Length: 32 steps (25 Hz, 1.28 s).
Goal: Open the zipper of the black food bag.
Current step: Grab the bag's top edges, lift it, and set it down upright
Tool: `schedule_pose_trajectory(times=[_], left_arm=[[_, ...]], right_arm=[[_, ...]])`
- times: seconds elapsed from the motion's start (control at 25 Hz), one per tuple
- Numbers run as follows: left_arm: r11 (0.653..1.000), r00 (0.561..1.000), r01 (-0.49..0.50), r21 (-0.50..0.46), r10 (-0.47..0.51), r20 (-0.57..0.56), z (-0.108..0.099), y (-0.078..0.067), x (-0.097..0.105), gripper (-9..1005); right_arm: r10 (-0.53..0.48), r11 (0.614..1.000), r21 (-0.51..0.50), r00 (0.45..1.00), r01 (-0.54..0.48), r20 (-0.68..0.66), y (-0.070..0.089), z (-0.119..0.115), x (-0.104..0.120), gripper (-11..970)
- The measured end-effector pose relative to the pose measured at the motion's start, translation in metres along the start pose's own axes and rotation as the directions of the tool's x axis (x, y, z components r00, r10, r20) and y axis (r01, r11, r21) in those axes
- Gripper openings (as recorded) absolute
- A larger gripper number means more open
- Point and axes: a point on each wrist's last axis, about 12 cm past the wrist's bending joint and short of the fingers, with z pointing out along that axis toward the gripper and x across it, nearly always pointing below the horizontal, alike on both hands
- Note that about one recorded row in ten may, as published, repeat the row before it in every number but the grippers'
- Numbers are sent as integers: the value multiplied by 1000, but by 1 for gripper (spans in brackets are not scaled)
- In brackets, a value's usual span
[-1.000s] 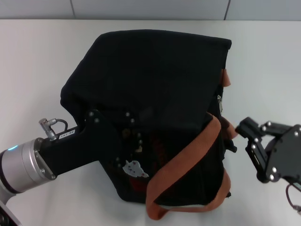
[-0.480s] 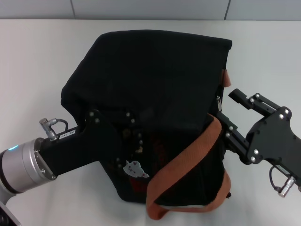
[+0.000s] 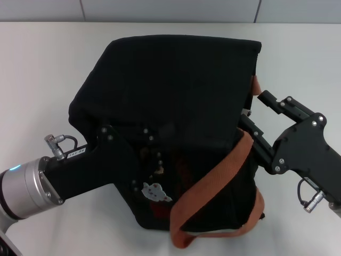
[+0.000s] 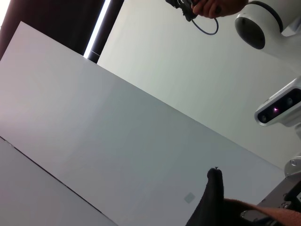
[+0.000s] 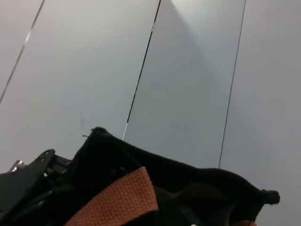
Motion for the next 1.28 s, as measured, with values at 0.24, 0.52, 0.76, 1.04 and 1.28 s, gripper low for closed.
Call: schedule_pose_trajectory(times=[0.24, 0.52, 0.76, 1.04, 1.28], left_arm=[[1000, 1000, 1, 0, -1, 0, 0, 0, 0, 88], [1000, 1000, 3, 0, -3, 0, 0, 0, 0, 88], [1000, 1000, 3, 0, -3, 1, 0, 0, 0, 87], [1000, 1000, 2, 2, -2, 3, 1, 0, 0, 87], [1000, 1000, 2, 1, -2, 3, 1, 1, 0, 87]], right_arm=[[-40, 999, 18, 999, 40, 4, 4, 1, 0, 466], [-102, 994, 46, 995, 102, 0, 5, 0, -1, 459], [-137, 988, 70, 990, 139, -32, 1, -6, 1, 452], [-196, 979, 52, 979, 199, -48, 5, -3, 4, 444], [-223, 973, 46, 973, 226, -64, 7, -5, 5, 437]])
